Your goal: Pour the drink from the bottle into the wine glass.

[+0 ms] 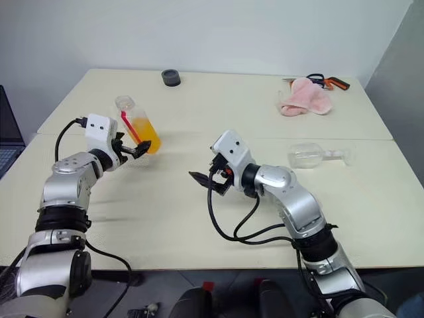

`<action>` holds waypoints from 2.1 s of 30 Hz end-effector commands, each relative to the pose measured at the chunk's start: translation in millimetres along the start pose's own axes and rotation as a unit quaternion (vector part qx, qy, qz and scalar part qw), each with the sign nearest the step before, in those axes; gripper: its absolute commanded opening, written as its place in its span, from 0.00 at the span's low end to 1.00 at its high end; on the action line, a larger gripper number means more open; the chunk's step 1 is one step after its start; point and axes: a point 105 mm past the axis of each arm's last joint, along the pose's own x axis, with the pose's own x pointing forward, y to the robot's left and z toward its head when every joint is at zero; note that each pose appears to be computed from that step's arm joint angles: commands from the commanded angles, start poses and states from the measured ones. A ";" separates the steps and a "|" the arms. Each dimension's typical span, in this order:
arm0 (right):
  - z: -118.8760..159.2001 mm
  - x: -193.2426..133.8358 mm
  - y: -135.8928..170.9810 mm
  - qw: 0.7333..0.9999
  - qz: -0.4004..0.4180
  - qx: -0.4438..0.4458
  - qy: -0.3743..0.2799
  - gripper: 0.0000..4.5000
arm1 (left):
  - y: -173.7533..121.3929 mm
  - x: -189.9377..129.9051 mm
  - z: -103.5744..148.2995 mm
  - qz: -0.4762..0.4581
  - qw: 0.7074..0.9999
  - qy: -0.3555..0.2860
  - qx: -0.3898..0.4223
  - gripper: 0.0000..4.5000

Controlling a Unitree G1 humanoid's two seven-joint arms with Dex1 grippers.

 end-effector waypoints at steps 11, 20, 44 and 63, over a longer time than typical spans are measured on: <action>2.2 -58.0 7.5 0.997 -0.017 -0.072 -0.021 1.00 | -26.0 -47.7 -8.7 -0.017 0.997 -0.055 0.044 1.00; -38.5 -151.2 -66.4 0.950 -0.186 -0.200 0.149 1.00 | -124.9 -57.0 30.4 -0.273 0.953 -0.115 0.067 1.00; -122.3 -187.1 -199.3 0.699 -0.271 -0.540 0.383 1.00 | -188.6 -65.1 49.7 -0.502 0.845 -0.113 0.150 1.00; -136.6 -183.0 -209.7 0.701 -0.295 -0.528 0.378 0.02 | -175.1 -66.7 43.7 -0.465 0.870 -0.103 0.128 1.00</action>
